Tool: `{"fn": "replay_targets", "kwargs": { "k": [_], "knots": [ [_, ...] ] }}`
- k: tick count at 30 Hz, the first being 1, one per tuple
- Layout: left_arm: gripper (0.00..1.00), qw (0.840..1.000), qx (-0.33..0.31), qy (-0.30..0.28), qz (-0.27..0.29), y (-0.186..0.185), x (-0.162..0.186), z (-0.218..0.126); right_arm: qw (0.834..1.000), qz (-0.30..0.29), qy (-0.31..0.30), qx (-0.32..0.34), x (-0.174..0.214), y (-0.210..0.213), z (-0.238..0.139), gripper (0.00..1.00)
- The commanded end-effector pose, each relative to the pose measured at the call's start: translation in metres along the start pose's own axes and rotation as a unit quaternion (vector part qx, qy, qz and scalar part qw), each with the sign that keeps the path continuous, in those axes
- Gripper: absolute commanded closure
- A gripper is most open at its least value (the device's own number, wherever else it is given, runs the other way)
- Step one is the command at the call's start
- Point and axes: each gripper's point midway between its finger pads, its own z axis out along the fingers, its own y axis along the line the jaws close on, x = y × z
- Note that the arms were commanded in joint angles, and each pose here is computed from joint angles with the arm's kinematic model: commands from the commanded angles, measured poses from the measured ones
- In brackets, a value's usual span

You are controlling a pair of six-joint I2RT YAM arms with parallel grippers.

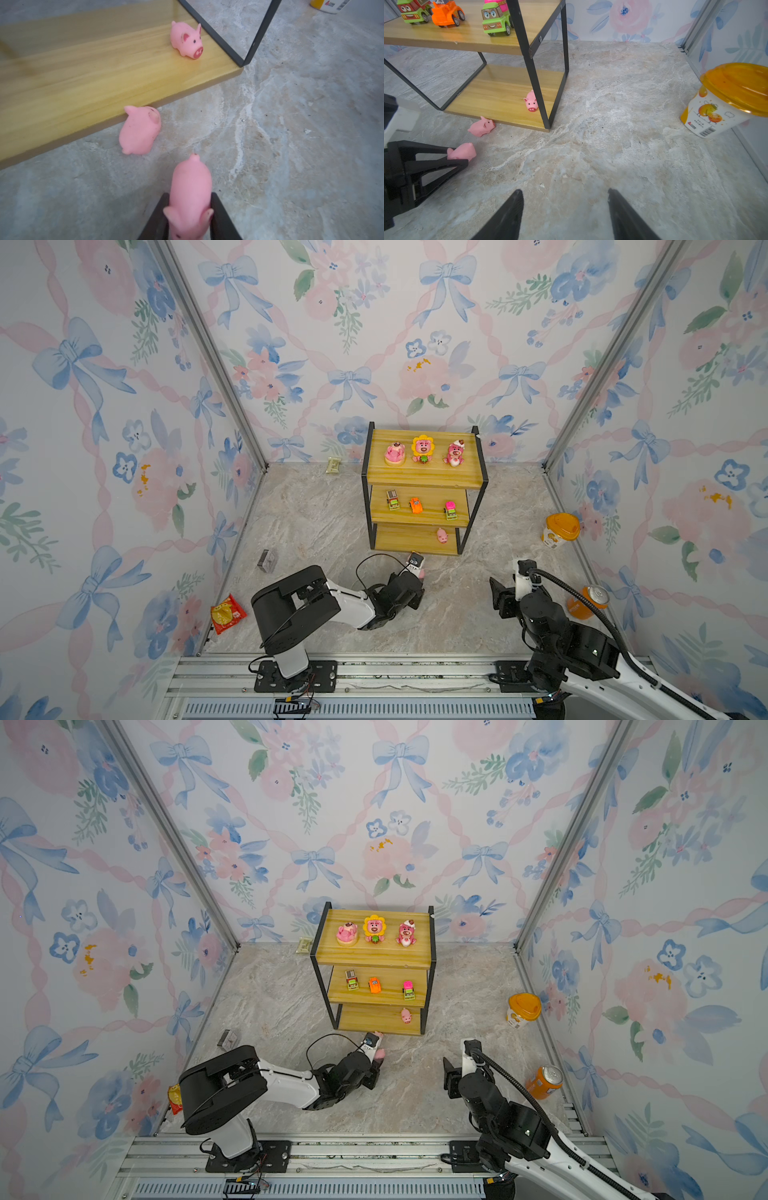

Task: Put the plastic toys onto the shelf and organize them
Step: 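Close the left gripper on the nearest pink pig and lift it, then carry the pink pig with the left gripper toward the bottom shelf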

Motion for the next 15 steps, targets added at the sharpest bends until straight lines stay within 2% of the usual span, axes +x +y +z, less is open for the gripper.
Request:
{"fn": "replay_targets", "kwargs": {
  "k": [1,15],
  "knots": [
    [0.69,1.000,-0.016,-0.006,-0.001,0.010,-0.001,-0.008,1.000,0.010,-0.011,0.009,-0.009,-0.005,-0.004,0.33],
    [0.66,0.996,-0.074,-0.043,-0.024,0.050,-0.022,-0.023,1.000,0.010,-0.010,0.003,-0.007,-0.002,-0.002,0.33]
  ]
}}
